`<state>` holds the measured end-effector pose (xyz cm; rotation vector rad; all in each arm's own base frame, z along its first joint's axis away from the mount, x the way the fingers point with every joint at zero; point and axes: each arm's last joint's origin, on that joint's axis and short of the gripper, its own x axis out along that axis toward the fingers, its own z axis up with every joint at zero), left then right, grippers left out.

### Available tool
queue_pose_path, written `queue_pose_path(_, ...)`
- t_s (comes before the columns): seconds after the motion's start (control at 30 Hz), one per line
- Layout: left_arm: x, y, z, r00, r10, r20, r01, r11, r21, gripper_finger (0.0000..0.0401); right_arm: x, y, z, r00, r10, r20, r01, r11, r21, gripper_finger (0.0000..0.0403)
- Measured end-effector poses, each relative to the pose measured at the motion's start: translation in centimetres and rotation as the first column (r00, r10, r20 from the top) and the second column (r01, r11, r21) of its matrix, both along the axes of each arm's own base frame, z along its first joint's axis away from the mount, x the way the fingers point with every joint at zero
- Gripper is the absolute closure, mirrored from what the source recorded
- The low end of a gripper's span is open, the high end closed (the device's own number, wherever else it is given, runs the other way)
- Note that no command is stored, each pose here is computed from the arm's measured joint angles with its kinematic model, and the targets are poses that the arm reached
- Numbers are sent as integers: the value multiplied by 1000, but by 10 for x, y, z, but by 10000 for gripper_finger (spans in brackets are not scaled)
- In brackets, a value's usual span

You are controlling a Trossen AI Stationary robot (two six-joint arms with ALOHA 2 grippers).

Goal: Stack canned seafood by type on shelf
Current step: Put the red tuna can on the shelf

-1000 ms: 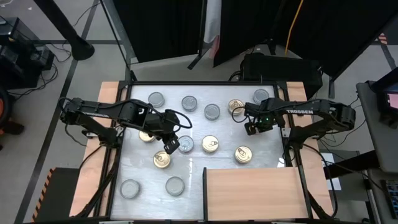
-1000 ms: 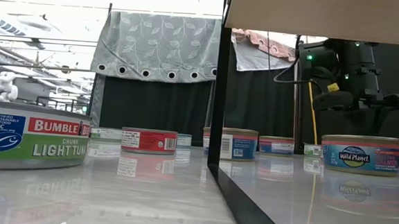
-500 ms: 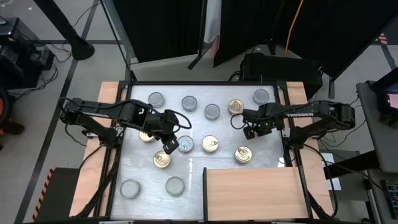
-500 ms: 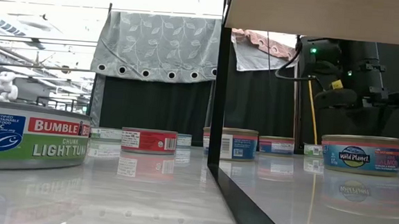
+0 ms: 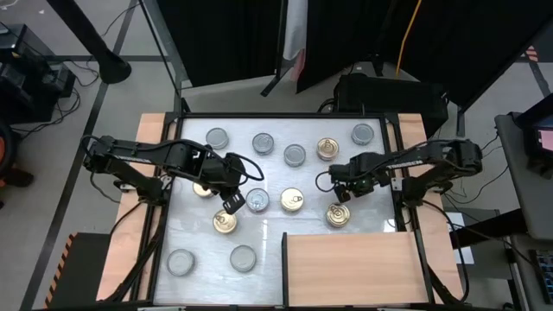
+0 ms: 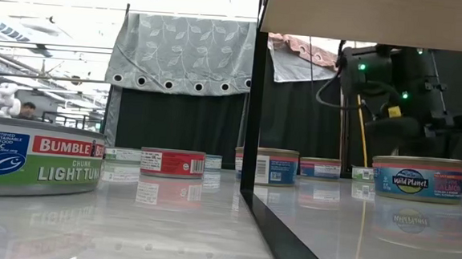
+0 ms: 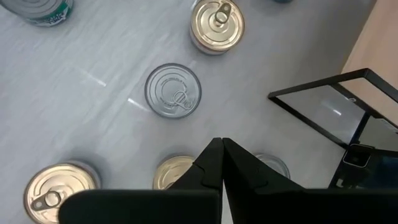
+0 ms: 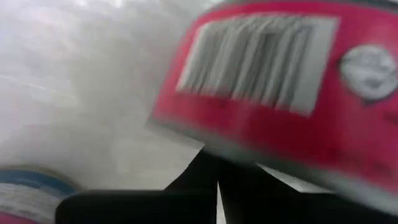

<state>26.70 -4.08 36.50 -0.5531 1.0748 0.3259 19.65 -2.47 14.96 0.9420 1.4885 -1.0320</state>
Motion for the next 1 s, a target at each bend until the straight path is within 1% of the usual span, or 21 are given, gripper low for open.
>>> queue_pose_path(0.13,0,0,0,1000,0,-4,0,1000,1,393,2,7,-4,1000,15,-20,-15,1000,-17,403)
queue_pose_path(0.4,0,0,0,1000,-17,-4,17,1000,9,393,6,19,-6,999,30,10,-30,999,-29,403)
queue_pose_path(0.57,0,0,0,1000,-29,-4,29,999,15,393,5,28,-3,998,61,25,-61,998,17,403)
queue_pose_path(0.7,0,0,0,1000,-28,-4,28,999,18,393,2,32,11,995,60,81,-65,996,60,403)
queue_pose_path(0.77,0,0,0,1000,-27,-4,27,999,18,393,-1,29,25,993,35,113,-44,997,71,403)
queue_pose_path(0.87,0,0,0,1000,-22,-4,22,1000,16,393,-8,17,45,989,-29,143,22,999,49,403)
queue_pose_path(0.93,0,0,0,1000,-22,-4,22,1000,16,393,-15,6,51,987,-80,141,78,997,14,403)
queue_pose_path(1.0,0,0,0,1000,-22,-4,23,1000,17,393,-19,-5,50,985,-101,137,104,994,-15,403)
